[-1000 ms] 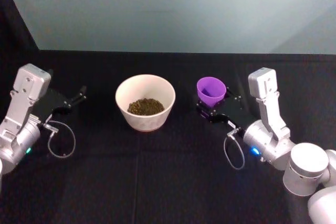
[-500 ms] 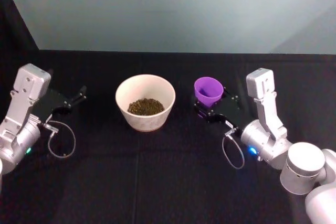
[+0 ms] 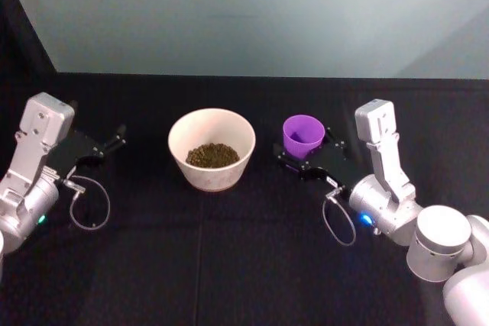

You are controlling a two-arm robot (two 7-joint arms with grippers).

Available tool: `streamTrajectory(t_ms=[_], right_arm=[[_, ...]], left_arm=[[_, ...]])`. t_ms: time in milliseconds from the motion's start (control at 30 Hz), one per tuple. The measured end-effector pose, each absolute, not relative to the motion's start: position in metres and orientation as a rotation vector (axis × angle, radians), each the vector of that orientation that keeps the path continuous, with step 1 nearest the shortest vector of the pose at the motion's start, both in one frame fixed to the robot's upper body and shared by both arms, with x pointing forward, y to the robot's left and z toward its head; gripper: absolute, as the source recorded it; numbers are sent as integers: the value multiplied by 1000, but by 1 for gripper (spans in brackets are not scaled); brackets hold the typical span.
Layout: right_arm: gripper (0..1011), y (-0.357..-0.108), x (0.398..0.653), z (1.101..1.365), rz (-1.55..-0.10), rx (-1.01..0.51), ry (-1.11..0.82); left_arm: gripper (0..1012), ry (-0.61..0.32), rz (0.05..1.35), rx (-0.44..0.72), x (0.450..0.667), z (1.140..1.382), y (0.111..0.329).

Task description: Pick up the cup and pour the mung beans from the cup into the bowl.

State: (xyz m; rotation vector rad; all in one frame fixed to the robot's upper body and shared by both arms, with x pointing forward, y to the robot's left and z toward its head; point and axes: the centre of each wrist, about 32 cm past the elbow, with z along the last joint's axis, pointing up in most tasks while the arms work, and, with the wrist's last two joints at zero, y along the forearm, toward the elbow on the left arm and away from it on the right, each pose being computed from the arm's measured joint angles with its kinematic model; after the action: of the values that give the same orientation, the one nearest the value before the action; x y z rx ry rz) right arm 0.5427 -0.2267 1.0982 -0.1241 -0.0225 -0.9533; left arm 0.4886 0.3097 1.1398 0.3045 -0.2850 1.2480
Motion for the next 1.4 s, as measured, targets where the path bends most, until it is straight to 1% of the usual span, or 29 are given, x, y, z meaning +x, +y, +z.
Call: streamTrajectory(t_ms=[133, 433, 667, 800, 900, 1067, 1233, 1400], right_arm=[[1002, -227, 542, 1100, -959, -115, -25], [1002, -231, 533, 1106, -980, -44, -68], [1002, -234, 525, 1109, -976, 67, -152], [1002, -236, 523, 1109, -988, 111, -168], [1002, -239, 520, 1112, -1040, 126, -188], [1002, -244, 512, 1121, -1186, 53, -237], [1002, -248, 509, 1122, -1324, -15, -213], [1002, -250, 509, 1120, -1390, -73, -164]], left_arm=[[1000, -285, 1248, 304, 489, 1140, 310], [1000, -285, 1248, 304, 489, 1140, 310], [1000, -285, 1248, 304, 489, 1140, 310], [1000, -285, 1248, 305, 489, 1140, 310], [1000, -285, 1248, 304, 489, 1140, 310], [1000, -285, 1248, 304, 489, 1140, 310], [1000, -285, 1248, 304, 489, 1140, 310], [1000, -285, 1248, 304, 489, 1140, 310]])
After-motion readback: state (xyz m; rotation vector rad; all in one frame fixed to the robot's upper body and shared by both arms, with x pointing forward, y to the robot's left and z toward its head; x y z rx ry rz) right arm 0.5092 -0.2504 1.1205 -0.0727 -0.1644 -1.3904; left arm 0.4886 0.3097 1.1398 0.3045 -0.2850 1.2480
